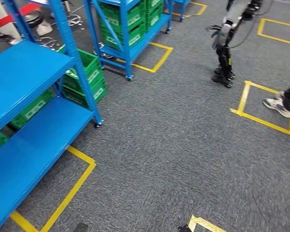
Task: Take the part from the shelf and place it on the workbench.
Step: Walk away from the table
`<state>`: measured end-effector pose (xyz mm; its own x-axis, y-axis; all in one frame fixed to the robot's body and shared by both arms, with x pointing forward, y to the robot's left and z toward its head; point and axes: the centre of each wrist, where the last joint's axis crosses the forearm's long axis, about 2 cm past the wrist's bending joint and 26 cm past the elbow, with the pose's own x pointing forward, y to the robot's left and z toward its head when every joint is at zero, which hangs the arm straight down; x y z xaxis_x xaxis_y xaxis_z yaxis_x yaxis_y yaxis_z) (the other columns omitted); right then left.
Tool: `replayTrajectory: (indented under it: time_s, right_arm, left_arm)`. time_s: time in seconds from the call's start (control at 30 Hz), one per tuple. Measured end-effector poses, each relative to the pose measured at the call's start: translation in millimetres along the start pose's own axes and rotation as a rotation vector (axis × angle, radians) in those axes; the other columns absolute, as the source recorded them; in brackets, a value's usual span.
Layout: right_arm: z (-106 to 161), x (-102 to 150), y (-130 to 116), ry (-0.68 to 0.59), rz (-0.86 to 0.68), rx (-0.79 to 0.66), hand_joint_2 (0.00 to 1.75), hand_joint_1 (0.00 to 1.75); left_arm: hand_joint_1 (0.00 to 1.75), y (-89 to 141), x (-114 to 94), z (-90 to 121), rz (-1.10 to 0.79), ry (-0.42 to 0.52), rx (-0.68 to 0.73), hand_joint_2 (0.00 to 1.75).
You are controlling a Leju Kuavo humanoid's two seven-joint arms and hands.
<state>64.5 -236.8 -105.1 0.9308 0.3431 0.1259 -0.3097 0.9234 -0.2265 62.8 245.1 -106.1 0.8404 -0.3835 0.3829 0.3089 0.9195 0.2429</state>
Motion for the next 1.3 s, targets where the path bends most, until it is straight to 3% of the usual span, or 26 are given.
replayTrajectory:
  time_s: [1.3]
  right_arm:
    - [0.1, 0.6, 0.3, -0.034, 0.002, -0.005, 0.00, 0.00]
  left_arm:
    - [0.00, 5.9, 2.6, -1.7, -0.038, 0.005, 0.092, 1.75]
